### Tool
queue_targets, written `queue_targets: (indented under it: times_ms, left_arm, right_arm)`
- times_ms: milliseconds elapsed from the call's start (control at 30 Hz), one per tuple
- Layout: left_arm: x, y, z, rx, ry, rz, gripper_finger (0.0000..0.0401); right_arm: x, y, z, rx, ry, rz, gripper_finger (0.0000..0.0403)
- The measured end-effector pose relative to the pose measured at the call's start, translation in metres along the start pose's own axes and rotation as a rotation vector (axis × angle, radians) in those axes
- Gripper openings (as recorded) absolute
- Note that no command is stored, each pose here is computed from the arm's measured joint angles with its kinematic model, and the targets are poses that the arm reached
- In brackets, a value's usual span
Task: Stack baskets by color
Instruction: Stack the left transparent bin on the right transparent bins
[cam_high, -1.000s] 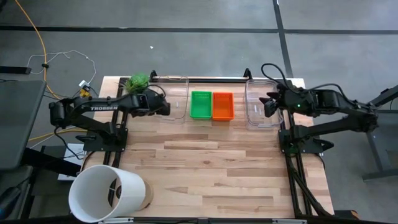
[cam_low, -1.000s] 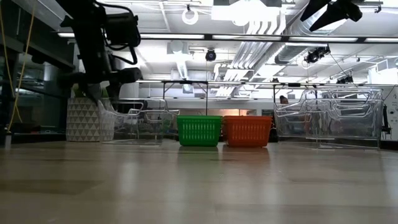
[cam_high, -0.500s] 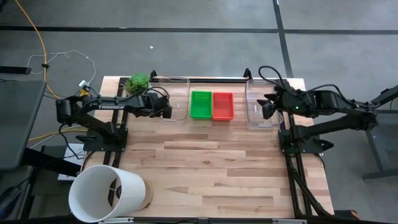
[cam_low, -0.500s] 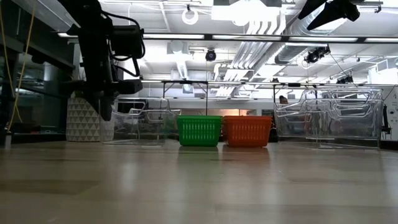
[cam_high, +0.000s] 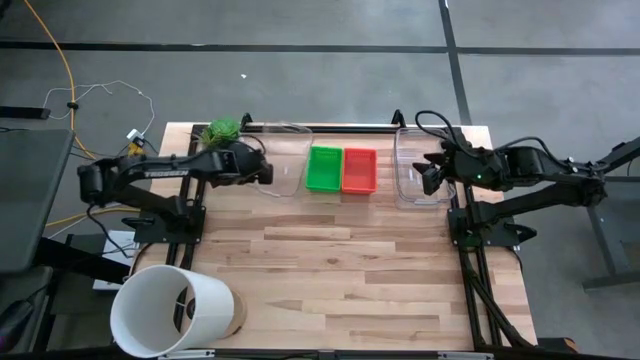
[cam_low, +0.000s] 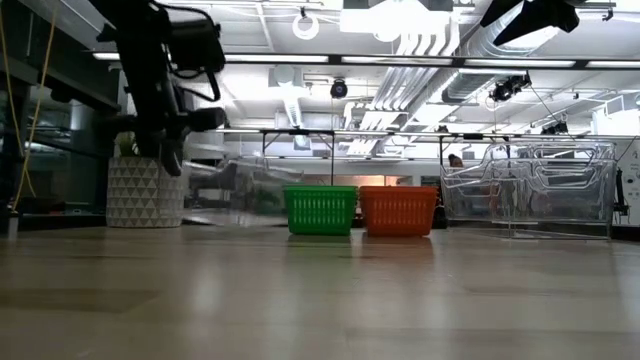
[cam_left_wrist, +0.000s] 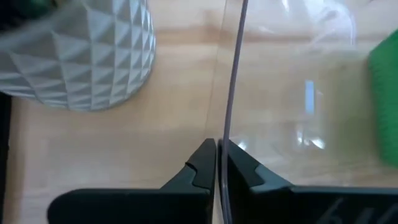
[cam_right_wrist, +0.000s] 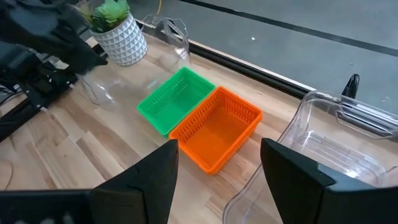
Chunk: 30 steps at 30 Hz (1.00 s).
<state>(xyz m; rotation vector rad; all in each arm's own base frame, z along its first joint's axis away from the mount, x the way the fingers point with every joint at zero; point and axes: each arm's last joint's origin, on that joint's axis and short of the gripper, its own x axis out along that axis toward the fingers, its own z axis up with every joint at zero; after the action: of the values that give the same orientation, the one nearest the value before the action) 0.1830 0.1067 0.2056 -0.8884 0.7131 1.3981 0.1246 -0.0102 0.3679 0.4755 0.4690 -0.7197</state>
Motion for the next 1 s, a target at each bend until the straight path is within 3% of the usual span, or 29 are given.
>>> queue_targets:
  times_ms: [300, 467, 667, 867, 1000]
  left_arm:
    - [-0.049, 0.025, 0.016, -0.154, -0.168, -0.183, 0.0]
    - [-0.075, 0.026, 0.025, -0.258, -0.273, -0.409, 0.0]
    - [-0.095, 0.0, 0.033, -0.327, -0.371, -0.694, 0.0]
    - [-0.081, -0.04, 0.02, -0.336, -0.325, -0.778, 0.0]
    - [-0.073, -0.073, 0.013, -0.386, -0.298, -0.931, 0.0]
  right_arm:
    - [0.0, 0.0, 0.0, 0.001, -0.009, -0.009, 0.0213]
    - [0.0, 0.001, 0.003, 0.018, -0.045, -0.009, 0.0213]
    - [-0.002, 0.012, 0.016, 0.045, -0.159, 0.091, 0.0213]
    - [-0.013, 0.025, 0.04, 0.089, -0.366, 0.28, 0.0213]
    - [-0.025, 0.032, 0.056, 0.107, -0.508, 0.433, 0.0213]
